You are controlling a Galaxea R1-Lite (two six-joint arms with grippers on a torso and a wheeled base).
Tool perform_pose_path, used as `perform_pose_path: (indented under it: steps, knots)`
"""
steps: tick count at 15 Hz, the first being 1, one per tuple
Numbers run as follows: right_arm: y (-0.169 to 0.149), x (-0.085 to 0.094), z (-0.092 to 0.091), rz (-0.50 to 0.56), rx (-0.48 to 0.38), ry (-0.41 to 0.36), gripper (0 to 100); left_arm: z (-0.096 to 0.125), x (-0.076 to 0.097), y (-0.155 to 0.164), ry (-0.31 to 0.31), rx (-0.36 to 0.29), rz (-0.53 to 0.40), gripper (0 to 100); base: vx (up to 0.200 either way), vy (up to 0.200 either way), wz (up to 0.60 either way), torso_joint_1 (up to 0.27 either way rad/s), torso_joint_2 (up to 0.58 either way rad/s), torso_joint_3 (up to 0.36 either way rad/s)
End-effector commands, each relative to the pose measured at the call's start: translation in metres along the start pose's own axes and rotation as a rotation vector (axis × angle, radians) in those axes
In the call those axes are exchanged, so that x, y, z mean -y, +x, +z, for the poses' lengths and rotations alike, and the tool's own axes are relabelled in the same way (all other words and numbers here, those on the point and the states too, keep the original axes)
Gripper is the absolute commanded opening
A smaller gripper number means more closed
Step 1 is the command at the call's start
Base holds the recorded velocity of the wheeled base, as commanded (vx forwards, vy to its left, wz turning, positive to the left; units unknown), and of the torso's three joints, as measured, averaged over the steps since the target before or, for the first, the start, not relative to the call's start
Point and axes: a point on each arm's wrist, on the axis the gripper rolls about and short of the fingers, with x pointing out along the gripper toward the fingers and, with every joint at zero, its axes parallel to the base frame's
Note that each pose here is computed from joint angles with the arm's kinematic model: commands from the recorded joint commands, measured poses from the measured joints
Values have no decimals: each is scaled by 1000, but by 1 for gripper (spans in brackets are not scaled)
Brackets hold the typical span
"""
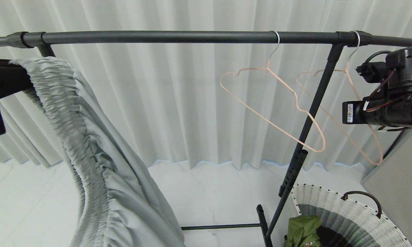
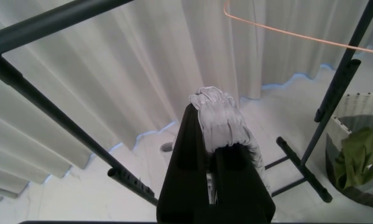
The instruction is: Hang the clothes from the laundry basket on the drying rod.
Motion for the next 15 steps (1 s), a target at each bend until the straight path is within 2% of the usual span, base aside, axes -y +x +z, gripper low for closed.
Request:
perform_pose_path:
  steps: [1, 4, 7, 15]
  knots:
    - [-5, 1, 1, 2, 4, 1, 0, -1, 0, 0, 1, -2, 0, 0, 0, 0, 0, 0, 0, 0]
    - [-9, 2, 2, 1, 9, 4, 0, -2, 0, -1, 2, -2, 0, 0, 0, 0, 0, 0, 0, 0]
    - [-26, 6, 8, 2, 50, 12, 0, -4, 0, -2, 4, -6, -1, 0, 0, 0, 0, 0, 0, 0]
    - [-65, 15, 8, 20, 119, 15, 0, -11, 1, -3, 11, -22, -4, 0, 0, 0, 0, 0, 0, 0]
